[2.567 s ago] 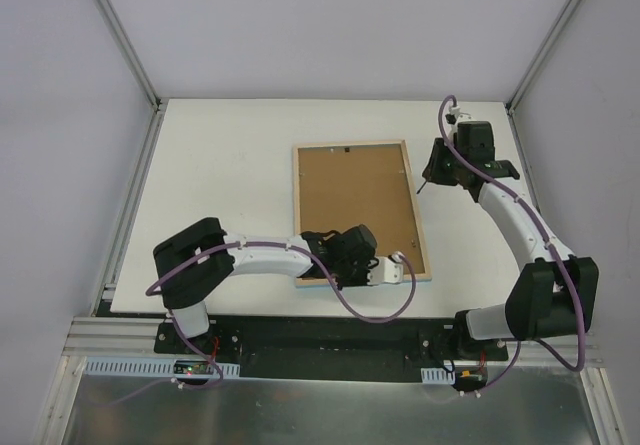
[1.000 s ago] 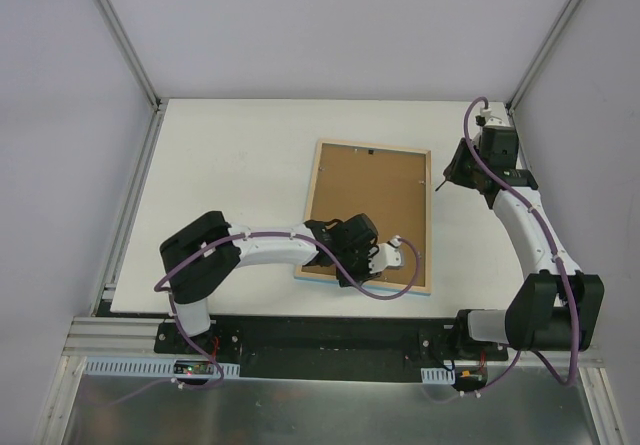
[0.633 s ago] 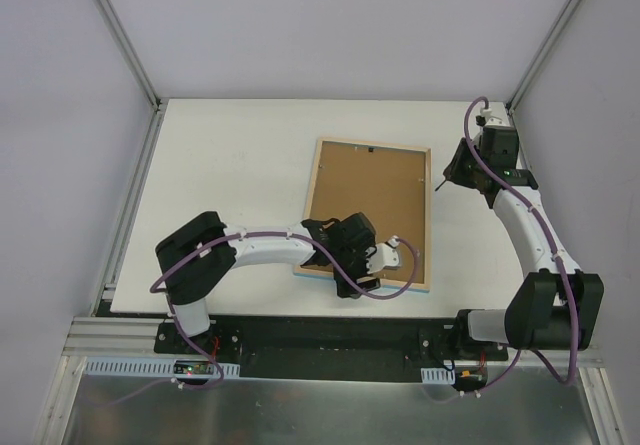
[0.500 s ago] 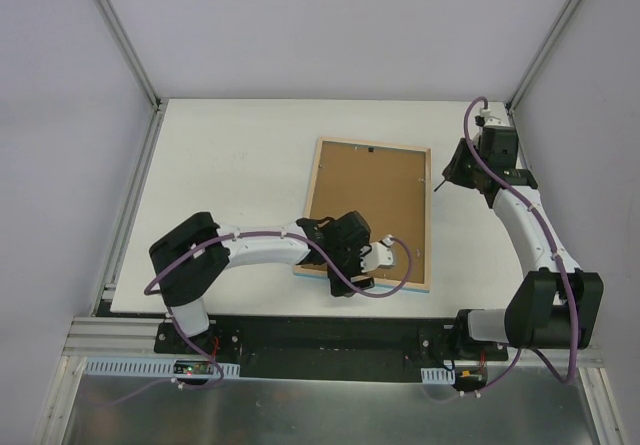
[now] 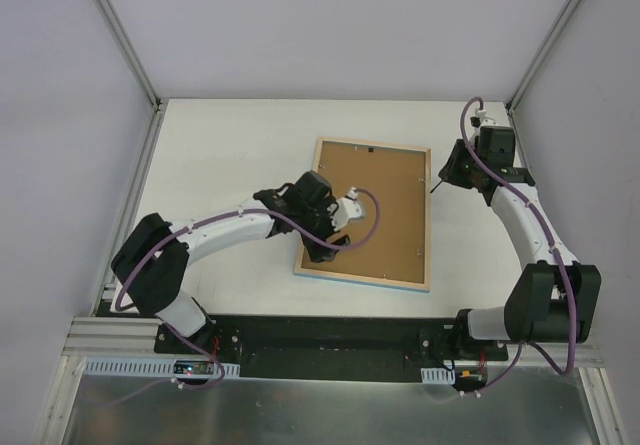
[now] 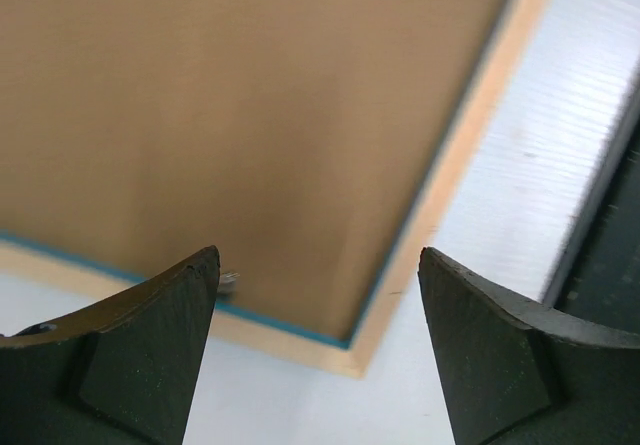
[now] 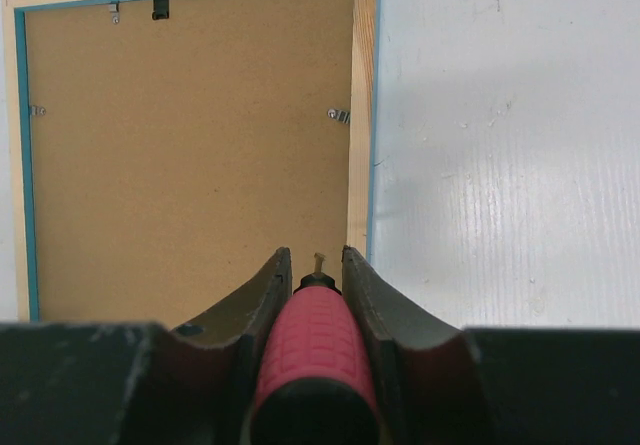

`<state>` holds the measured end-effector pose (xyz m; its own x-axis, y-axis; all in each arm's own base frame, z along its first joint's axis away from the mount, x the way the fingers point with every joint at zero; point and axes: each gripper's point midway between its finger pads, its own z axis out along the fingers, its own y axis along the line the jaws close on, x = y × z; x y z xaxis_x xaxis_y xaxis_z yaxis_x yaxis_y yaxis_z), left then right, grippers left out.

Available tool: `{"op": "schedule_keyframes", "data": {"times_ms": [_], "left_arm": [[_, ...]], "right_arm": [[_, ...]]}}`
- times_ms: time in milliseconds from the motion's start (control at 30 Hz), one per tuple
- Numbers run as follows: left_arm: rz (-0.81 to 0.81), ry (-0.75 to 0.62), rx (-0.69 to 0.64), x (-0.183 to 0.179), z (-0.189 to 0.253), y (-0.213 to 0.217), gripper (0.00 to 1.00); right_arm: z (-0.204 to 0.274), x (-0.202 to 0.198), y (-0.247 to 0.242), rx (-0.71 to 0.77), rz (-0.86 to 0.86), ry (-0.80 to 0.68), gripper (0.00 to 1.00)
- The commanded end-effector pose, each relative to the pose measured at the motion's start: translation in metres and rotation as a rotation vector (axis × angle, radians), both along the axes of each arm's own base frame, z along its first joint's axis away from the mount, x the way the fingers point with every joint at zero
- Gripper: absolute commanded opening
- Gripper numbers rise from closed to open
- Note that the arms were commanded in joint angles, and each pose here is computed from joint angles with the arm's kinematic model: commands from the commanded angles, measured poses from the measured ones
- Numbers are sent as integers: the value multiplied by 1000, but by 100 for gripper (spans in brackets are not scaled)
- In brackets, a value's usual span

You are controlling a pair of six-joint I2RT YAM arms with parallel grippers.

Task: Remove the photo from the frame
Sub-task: Move the photo frame to the center of the board.

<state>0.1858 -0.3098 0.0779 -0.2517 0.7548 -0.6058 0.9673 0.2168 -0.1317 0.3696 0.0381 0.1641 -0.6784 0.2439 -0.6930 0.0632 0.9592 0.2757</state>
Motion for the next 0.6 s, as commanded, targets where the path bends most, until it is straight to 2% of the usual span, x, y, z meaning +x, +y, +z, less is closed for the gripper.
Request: {"op": "schedule_keyframes", "data": {"times_ms": [0,133,333,433,567], "left_arm": [[219,-60,-9,67,17,23,79],[413,-40,7,121,14,53,79],[627,44,-3,181,9,76,79],[683,82,5,201,-3,75,78],[694,135,5,210,-17,67,77]], "right_arm": [[13,10,2,-2,31,-59,1],[21,13,4,-24,55,-67,1],[40,26,4,-106,108,-105,1],[47,38,5,-123,123,-121,1],[49,54,10,-135,135,-129,1]]}}
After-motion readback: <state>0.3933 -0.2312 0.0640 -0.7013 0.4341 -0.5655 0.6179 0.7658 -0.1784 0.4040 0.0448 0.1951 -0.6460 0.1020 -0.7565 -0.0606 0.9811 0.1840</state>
